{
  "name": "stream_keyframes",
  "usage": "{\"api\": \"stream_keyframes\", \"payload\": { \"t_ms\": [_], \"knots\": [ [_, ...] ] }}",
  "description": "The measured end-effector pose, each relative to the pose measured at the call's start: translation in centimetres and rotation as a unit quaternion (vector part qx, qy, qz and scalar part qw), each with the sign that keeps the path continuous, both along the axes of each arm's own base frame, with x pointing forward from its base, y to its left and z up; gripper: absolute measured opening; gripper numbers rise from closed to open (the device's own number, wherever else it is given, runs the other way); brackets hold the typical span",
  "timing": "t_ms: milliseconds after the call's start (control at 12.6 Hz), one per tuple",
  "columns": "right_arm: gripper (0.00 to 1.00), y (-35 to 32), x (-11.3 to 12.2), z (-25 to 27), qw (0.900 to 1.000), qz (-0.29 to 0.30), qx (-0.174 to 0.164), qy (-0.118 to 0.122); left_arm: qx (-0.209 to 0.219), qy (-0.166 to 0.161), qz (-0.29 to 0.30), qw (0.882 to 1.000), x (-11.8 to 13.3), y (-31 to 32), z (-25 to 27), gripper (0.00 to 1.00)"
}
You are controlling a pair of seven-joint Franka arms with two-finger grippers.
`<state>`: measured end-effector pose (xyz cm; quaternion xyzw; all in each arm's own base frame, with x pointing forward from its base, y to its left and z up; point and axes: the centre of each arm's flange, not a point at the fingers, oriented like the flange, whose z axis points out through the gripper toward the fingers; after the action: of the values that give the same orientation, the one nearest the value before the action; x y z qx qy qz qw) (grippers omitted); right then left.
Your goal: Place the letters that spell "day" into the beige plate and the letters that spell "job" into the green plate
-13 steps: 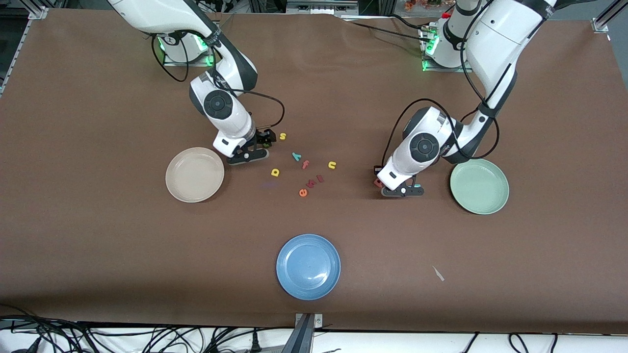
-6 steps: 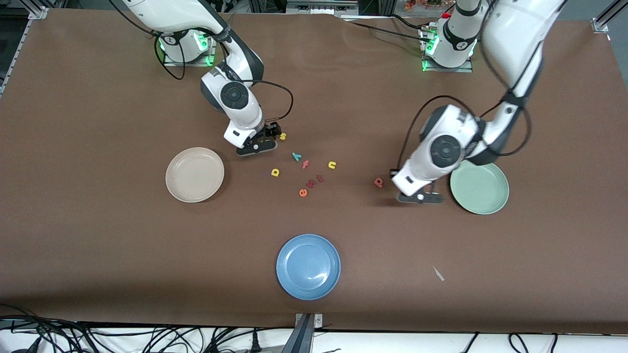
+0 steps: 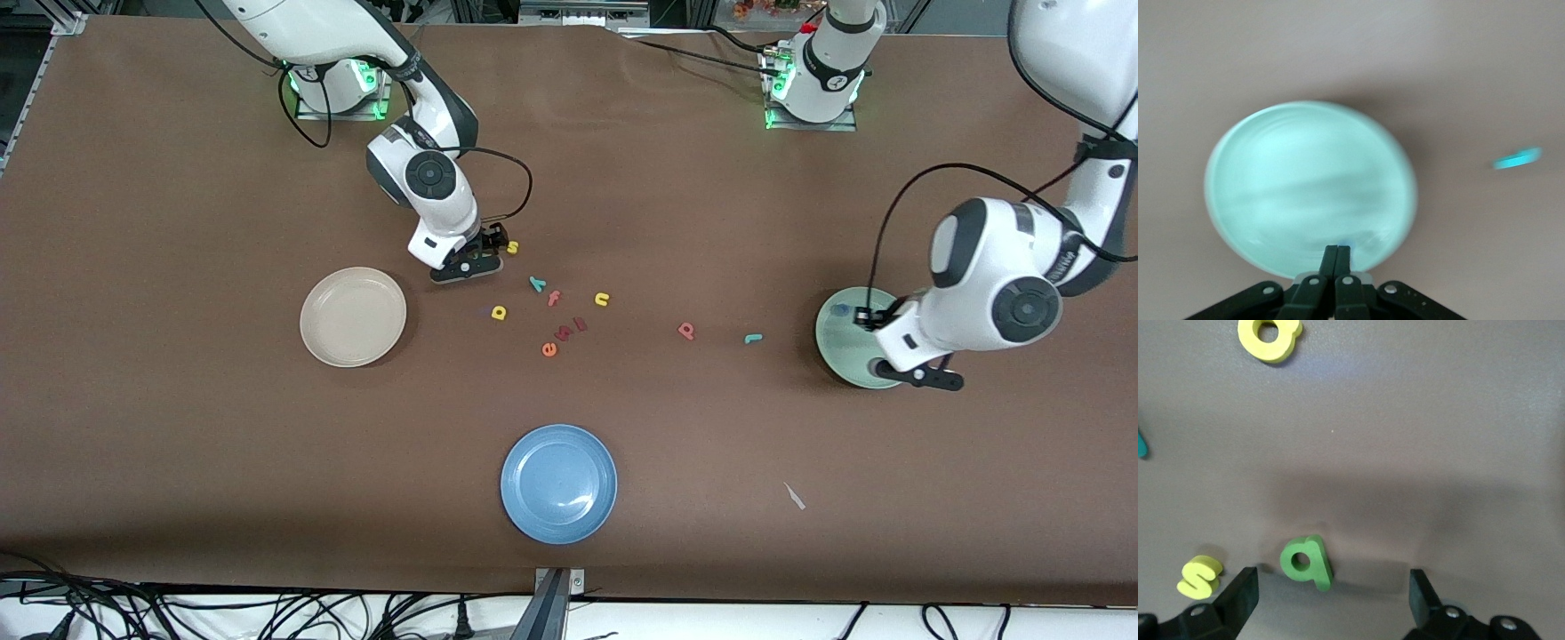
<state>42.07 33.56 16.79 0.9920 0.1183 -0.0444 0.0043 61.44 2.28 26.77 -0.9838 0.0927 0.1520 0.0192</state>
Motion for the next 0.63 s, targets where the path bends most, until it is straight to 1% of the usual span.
{"api": "stream_keyframes", "payload": {
  "t_ms": [159, 238, 317, 476, 555, 635],
  "knots": [
    [0.99, 0.1, 0.0, -0.1, 1.000, 0.000, 0.002, -0.002, 0.006, 0.009, -0.005, 1.000, -0.2, 3.3, -4.5, 0.00],
    [0.96, 0.3, -0.2, -0.2, 1.000, 0.002, 0.001, -0.003, 0.002, 0.013, -0.003, 1.000, -0.3, 3.9, -6.2, 0.02],
    [0.94, 0.5, -0.4, -0.4, 1.000, 0.005, -0.002, -0.005, -0.002, 0.015, -0.003, 1.000, -0.3, 4.0, -7.0, 0.06],
    [0.90, 0.7, -0.6, -0.5, 1.000, 0.008, -0.008, -0.013, -0.006, 0.006, -0.009, 1.000, 0.2, 3.1, -6.4, 0.26],
    [0.89, 0.8, -0.7, -0.5, 1.000, 0.009, -0.010, -0.015, -0.006, 0.000, -0.012, 1.000, 0.6, 2.7, -5.9, 0.40],
    [0.84, 0.9, -0.7, -0.4, 1.000, 0.008, -0.010, -0.016, -0.006, -0.006, -0.015, 1.000, 0.9, 2.3, -5.2, 0.49]
  ]
}}
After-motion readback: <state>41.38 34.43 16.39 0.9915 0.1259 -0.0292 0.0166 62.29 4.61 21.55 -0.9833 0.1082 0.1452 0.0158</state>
